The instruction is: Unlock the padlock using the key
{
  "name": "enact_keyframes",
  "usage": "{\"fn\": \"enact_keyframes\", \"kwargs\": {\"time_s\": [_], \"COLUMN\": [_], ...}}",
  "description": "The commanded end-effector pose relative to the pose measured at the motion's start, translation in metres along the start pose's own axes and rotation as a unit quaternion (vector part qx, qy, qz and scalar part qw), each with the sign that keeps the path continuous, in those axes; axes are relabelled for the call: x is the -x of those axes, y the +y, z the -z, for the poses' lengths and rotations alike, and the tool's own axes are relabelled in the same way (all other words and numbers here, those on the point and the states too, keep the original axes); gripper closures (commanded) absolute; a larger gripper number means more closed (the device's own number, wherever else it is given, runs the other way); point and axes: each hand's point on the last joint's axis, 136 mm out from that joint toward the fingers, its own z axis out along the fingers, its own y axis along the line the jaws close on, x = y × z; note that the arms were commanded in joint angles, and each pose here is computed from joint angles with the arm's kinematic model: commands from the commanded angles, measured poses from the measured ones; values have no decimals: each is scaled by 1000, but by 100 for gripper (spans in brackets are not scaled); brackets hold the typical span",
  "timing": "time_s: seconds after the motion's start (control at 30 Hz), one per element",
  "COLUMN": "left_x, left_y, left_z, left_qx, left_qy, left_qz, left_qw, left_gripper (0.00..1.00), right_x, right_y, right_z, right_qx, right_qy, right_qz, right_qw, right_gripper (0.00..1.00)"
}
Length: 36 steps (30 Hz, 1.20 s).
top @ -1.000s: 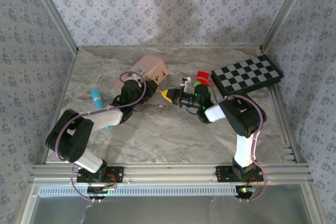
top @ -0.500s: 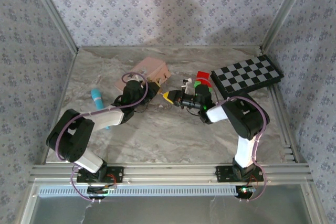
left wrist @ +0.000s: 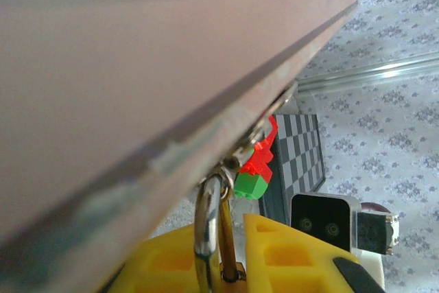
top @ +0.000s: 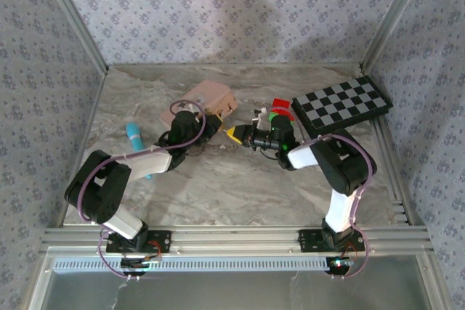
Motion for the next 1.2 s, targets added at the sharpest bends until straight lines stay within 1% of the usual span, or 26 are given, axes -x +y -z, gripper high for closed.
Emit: {"fn": "enact_keyframes", "kwargs": {"time_s": [0.0, 0.13, 0.2, 0.3, 0.43, 0.63, 0.83, 1.17], "left_x": [-8, 5, 7, 8, 9, 9, 7, 3], "left_y": [-28, -30, -32, -34, -34, -31, -30, -30], "left_z": [7, 13, 15, 15, 16, 15, 14, 15], "left_qx": [-44, -38, -39, -41, -43, -39, -38, -40], "left_qy": [36, 16, 12, 11, 4, 1, 0, 1], "left_qz": [-10, -22, -22, -15, -10, -8, -7, -11], "left_qw": [998, 999, 999, 999, 999, 999, 999, 999], "left_gripper": [100, 100, 100, 100, 100, 100, 100, 100], "right_x": [18, 9, 9, 9, 1, -9, -18, -18], "right_y": [18, 6, 7, 10, 13, -2, -8, 10], "right_z": [12, 16, 15, 14, 9, 6, 3, 0], "right_qx": [9, -6, 4, 16, 18, 8, 19, 39], "right_qy": [-57, -60, -60, -64, -58, -56, -57, -56], "right_qz": [40, 34, 28, 22, 23, 3, -15, -7], "right_qw": [997, 998, 998, 998, 998, 998, 998, 998], "right_gripper": [100, 100, 100, 100, 100, 100, 100, 100]}}
